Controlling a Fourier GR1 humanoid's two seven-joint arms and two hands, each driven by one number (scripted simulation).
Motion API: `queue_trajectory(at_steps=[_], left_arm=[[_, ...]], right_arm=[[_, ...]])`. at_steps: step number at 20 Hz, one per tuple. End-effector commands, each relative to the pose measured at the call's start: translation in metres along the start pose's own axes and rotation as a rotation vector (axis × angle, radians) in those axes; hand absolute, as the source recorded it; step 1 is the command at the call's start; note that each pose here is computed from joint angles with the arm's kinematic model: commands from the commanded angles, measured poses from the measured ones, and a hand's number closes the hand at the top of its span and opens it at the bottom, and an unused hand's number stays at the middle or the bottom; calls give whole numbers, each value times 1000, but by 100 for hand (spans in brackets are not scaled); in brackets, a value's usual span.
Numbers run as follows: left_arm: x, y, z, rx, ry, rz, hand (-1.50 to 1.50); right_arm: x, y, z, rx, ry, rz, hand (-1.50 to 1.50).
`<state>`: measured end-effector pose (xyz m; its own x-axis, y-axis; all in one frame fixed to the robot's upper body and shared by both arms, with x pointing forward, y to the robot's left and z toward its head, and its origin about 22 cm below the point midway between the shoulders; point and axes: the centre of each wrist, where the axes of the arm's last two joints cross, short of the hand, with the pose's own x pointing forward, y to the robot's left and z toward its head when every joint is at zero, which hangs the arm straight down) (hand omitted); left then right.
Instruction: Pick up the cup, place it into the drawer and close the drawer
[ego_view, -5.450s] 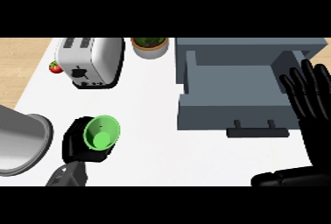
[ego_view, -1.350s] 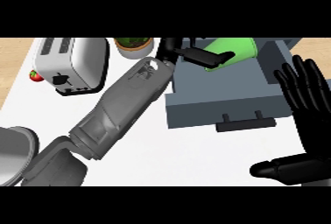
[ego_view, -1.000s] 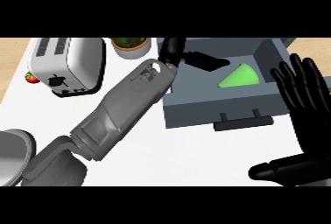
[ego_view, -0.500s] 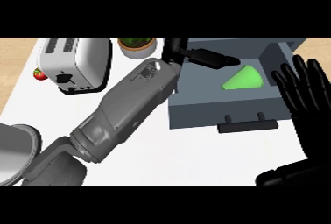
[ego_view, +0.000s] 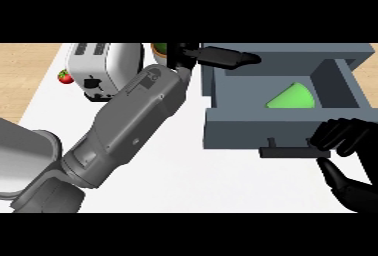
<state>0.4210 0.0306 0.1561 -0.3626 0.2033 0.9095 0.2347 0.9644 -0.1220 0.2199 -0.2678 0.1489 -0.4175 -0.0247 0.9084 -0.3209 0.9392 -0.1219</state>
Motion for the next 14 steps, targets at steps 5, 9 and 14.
queue_trajectory(at_steps=[5,9,14], left_arm=[[13,54,29,124,23,52,-150],[1,123,67,140,29,60,-150],[34,150,102,149,42,61,-150]], right_arm=[[1,-4,12,88,62,180,150],[-1,0,16,115,125,281,150],[-11,-3,6,94,198,304,150]])
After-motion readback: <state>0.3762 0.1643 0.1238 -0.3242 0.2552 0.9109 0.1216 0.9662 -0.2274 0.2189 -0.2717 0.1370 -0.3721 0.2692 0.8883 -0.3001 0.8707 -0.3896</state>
